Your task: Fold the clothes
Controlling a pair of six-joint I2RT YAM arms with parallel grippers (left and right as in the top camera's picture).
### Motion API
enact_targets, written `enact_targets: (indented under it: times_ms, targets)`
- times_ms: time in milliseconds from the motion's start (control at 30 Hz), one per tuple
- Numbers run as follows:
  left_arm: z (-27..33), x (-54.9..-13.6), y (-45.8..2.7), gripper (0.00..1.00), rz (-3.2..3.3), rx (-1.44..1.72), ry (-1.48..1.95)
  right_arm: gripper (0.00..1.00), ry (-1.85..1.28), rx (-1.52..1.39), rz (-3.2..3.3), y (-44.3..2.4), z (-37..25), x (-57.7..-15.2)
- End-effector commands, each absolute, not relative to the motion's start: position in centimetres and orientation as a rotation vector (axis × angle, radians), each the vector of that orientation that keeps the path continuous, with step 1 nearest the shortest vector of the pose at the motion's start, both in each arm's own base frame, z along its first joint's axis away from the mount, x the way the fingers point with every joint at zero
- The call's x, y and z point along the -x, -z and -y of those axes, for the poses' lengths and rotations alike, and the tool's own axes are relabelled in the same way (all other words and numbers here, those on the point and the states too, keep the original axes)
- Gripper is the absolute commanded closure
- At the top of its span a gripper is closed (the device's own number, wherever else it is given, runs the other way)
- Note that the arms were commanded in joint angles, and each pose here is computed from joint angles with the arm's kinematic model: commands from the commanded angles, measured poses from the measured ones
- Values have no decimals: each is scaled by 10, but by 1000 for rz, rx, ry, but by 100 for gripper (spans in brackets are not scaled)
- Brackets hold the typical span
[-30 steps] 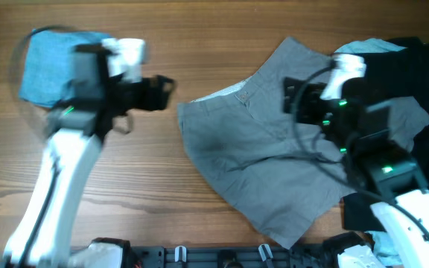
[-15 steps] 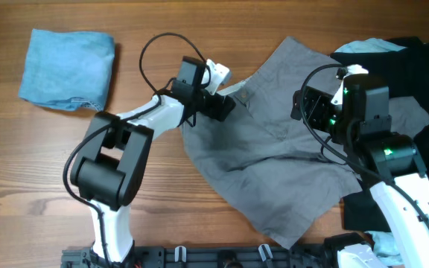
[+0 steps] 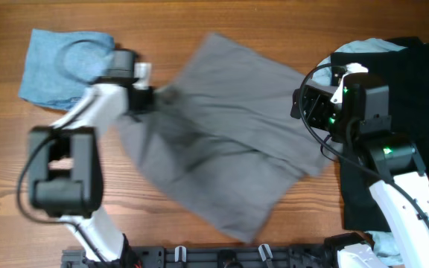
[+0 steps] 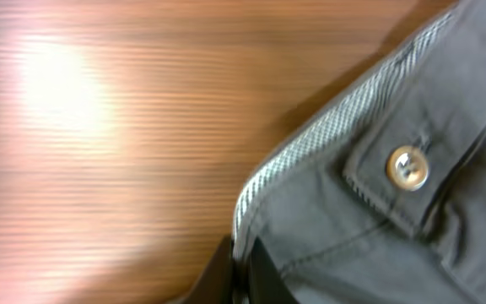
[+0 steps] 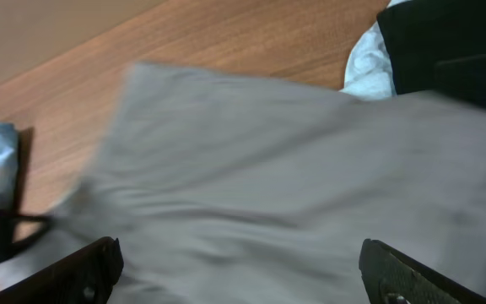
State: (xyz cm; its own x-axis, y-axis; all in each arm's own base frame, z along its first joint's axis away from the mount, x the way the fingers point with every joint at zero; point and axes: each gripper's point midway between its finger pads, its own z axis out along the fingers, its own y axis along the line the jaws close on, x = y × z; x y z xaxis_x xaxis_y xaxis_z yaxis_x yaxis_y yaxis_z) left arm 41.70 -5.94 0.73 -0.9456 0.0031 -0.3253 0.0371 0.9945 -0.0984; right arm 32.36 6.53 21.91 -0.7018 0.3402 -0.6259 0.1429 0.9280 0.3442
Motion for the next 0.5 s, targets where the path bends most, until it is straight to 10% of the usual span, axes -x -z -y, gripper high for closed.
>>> enact_targets:
  times_ms: [0, 133, 300, 467]
  targets:
    - [-19, -408, -59, 72, -2730, 288, 181, 5, -306, -343, -2376, -208, -62, -332]
    - [23, -425, -103, 48, -2575, 149, 466, 5, -303, -345, -2391, -198, -64, -342]
    - [83, -469, -103, 85, -2395, -183, 463, 5, -302, -345, -2404, -193, -65, -344]
    - [100, -503, -39, 96, -2353, -238, 457, 25, -296, -348, -2425, -188, -64, -342]
